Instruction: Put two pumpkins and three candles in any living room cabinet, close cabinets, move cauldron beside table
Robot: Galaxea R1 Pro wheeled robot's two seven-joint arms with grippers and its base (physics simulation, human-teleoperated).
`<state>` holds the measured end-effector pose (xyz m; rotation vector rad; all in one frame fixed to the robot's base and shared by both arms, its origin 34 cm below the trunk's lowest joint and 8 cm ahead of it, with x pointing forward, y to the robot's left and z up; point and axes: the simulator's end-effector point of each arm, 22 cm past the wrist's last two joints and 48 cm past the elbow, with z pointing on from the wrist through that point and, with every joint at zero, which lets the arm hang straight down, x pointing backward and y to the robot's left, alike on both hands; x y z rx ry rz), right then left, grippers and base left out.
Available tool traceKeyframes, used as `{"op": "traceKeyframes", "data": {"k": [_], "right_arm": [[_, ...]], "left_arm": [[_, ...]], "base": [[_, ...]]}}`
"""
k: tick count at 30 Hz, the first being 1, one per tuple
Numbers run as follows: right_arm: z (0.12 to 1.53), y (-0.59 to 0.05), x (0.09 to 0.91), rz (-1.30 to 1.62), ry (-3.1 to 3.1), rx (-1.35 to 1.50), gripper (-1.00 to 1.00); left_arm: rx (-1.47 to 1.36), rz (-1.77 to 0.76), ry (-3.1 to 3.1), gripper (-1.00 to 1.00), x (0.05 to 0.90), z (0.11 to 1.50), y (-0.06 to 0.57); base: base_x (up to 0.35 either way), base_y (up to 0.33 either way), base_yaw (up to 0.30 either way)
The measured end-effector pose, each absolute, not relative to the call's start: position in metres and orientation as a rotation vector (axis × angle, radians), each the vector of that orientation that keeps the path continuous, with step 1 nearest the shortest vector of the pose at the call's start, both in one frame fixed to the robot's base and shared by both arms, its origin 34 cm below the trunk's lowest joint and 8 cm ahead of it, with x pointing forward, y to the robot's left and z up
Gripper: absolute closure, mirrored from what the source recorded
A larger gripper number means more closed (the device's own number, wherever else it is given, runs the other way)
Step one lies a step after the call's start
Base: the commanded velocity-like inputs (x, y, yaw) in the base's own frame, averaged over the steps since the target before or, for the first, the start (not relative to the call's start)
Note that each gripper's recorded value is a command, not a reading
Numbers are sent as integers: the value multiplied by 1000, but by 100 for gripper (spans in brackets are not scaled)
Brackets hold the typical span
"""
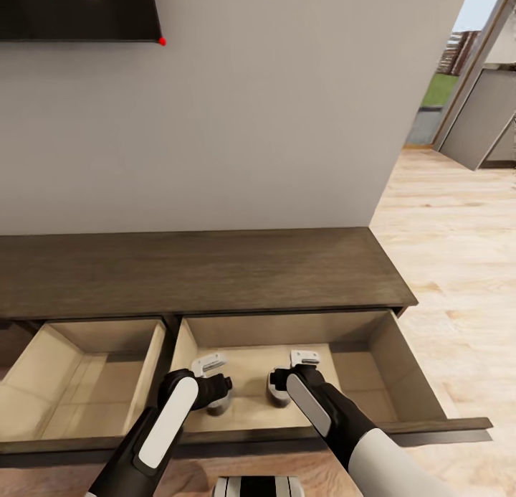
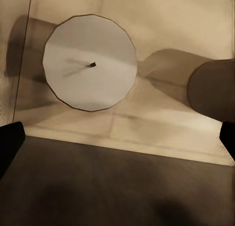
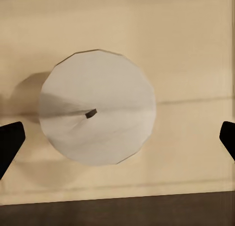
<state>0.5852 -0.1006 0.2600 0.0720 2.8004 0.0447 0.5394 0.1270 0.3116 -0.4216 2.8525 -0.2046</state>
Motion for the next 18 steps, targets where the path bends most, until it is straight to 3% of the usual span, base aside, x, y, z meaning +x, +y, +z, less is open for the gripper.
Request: {"op": "traceKeyframes", "data": {"k": [18], "right_arm": [[300,-101,602,46,2727,69,-100]], "left_arm": [[-408,-222,2781,-100,553,348,126]], "base": [[-58,0,0]]}}
